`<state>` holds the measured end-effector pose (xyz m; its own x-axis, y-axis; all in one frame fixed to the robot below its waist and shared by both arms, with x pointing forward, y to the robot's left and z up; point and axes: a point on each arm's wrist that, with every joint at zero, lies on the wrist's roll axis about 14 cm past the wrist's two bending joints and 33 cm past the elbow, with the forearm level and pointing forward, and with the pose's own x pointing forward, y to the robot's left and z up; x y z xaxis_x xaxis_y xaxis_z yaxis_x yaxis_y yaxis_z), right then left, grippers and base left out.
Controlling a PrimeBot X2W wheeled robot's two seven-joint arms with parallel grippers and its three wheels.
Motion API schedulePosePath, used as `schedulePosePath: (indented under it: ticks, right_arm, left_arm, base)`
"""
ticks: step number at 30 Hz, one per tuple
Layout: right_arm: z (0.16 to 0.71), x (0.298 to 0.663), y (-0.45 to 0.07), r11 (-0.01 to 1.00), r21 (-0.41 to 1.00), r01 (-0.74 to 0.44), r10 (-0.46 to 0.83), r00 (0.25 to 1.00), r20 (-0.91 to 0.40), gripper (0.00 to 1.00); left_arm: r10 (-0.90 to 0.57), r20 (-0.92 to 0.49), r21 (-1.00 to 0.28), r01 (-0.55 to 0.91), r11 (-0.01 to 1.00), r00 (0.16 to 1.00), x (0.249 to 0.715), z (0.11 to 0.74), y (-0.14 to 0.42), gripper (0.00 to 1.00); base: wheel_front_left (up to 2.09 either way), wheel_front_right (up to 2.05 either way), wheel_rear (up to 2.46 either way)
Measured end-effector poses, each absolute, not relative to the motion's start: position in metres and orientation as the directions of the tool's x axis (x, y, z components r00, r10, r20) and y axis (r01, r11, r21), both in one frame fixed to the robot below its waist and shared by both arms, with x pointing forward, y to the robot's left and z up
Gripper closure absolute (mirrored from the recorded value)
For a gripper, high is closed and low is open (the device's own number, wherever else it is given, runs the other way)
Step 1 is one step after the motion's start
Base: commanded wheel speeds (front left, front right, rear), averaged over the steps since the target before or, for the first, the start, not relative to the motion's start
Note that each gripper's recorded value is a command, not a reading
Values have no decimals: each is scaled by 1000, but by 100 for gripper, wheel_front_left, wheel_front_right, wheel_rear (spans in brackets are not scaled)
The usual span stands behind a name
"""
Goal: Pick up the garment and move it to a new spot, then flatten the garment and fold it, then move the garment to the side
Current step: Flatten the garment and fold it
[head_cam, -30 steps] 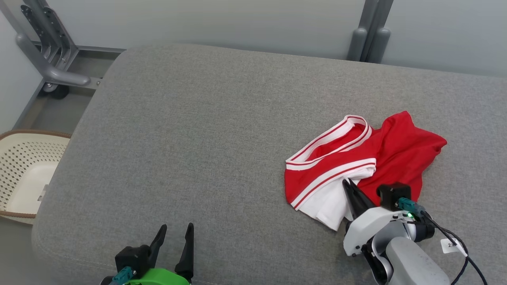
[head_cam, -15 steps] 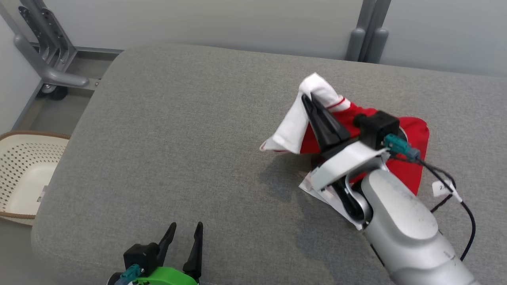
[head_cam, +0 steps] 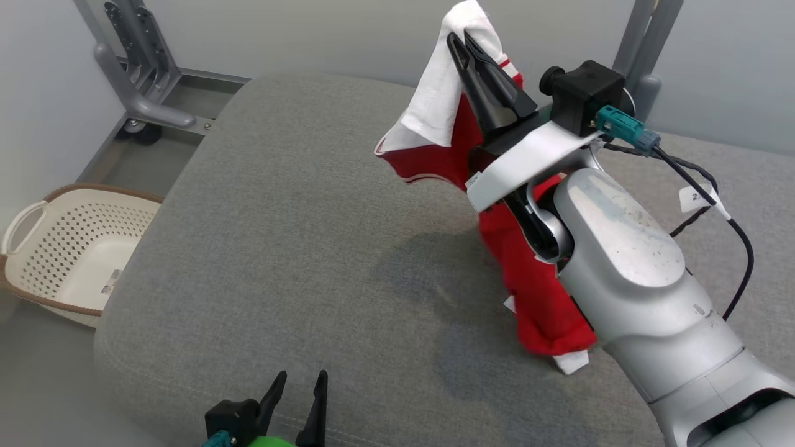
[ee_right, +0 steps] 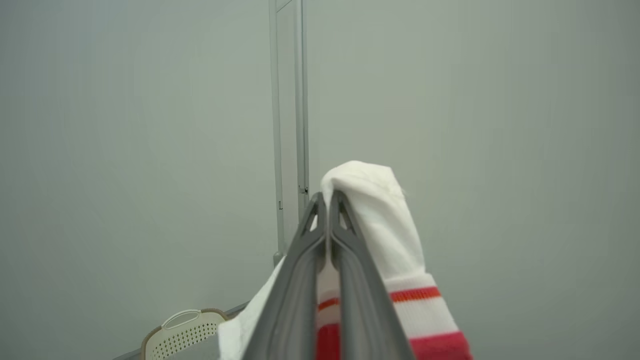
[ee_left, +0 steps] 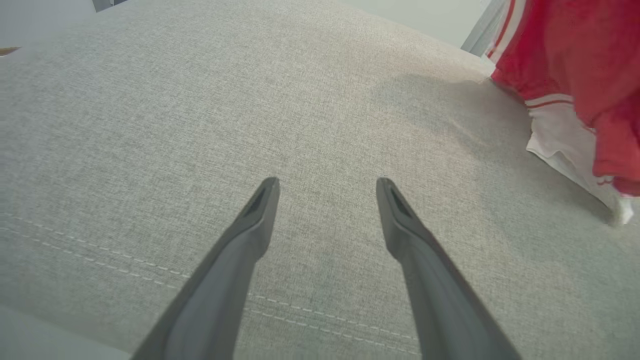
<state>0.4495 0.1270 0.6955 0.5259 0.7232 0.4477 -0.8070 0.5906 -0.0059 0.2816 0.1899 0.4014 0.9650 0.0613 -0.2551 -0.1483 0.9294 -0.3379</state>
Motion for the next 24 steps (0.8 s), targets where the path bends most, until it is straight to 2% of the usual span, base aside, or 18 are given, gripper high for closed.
schedulePosePath:
  ticks: [6, 14, 17, 24]
  right_arm:
    - [709, 448, 153, 556, -34, -831, 750, 483, 452, 100]
    - [752, 448, 163, 537, -19, -843, 712, 441, 547, 100]
    - [750, 461, 149, 578, -14, -816, 690, 480, 541, 100]
    - [689, 510, 68, 740, 25, -672, 601, 677, 425, 100]
  left_arm:
    - [66, -253, -355, -156, 922, 965, 272, 402, 187, 0]
    - [136, -270, -355, -230, 906, 953, 253, 397, 199, 0]
    - [141, -268, -356, -234, 905, 953, 253, 398, 201, 0]
    - [87, -265, -368, -184, 911, 960, 264, 399, 187, 0]
  base:
    - [0, 0, 0]
    - [0, 0, 0]
    - [0, 0, 0]
    - [0, 0, 0]
